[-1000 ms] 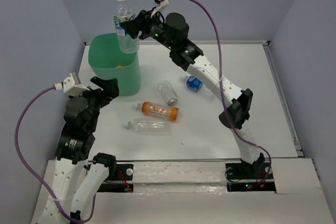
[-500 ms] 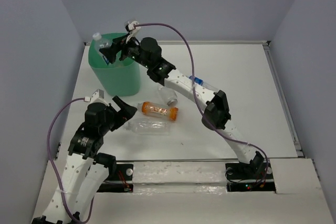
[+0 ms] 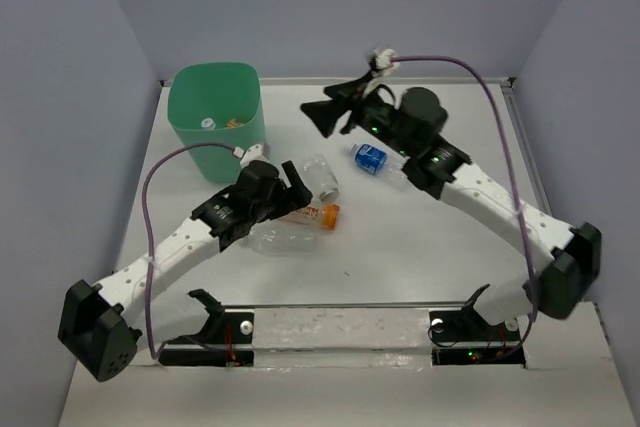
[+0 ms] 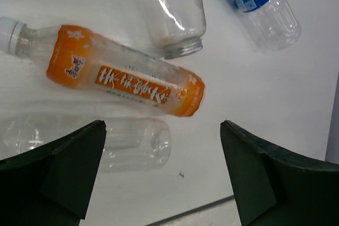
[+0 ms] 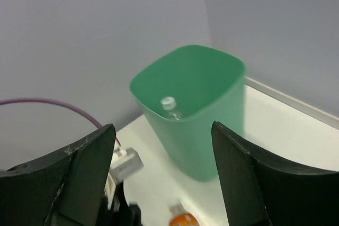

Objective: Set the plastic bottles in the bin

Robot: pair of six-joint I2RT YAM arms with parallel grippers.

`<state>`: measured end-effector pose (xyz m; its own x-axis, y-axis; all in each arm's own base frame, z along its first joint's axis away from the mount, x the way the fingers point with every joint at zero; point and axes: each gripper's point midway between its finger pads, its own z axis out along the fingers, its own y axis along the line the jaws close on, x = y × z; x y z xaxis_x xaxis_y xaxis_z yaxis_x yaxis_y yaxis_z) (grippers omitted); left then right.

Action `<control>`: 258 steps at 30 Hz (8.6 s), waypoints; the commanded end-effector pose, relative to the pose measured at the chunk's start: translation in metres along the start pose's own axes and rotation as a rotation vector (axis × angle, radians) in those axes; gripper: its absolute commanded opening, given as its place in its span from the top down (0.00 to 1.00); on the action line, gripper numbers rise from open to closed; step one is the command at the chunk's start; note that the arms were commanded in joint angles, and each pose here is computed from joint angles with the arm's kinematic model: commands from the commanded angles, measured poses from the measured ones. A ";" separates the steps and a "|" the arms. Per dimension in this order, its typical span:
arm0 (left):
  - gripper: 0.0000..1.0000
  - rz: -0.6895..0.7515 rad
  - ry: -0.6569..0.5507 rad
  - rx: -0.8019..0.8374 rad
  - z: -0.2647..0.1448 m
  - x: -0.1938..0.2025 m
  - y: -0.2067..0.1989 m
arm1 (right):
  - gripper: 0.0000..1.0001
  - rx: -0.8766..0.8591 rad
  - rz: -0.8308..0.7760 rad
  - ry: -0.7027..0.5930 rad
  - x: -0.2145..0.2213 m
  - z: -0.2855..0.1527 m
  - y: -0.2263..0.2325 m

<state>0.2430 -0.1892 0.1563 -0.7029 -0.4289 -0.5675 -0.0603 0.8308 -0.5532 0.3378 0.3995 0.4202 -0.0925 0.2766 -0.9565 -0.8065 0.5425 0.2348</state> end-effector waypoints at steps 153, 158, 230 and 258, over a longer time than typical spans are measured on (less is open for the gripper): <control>0.01 -0.156 -0.210 0.121 -0.031 -0.071 0.001 | 0.62 0.010 -0.014 0.519 0.182 -0.162 -0.010; 0.01 -0.193 -0.144 -0.003 0.018 -0.048 0.019 | 0.45 -0.022 0.008 0.593 0.203 -0.202 -0.003; 0.54 -0.111 -0.970 -0.183 -0.147 -0.392 -0.006 | 0.11 -0.171 -0.244 0.836 0.234 -0.121 0.053; 0.04 0.083 -1.044 -0.587 -0.077 -0.367 0.048 | 0.18 -0.266 -0.437 1.074 0.380 -0.044 0.064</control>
<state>0.4504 0.0238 0.3606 0.0733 -0.2094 -0.9751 -0.5288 0.8208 -0.2160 0.2202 0.4946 0.0460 -0.1310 -0.8007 -0.5846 -0.9804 0.1923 -0.0436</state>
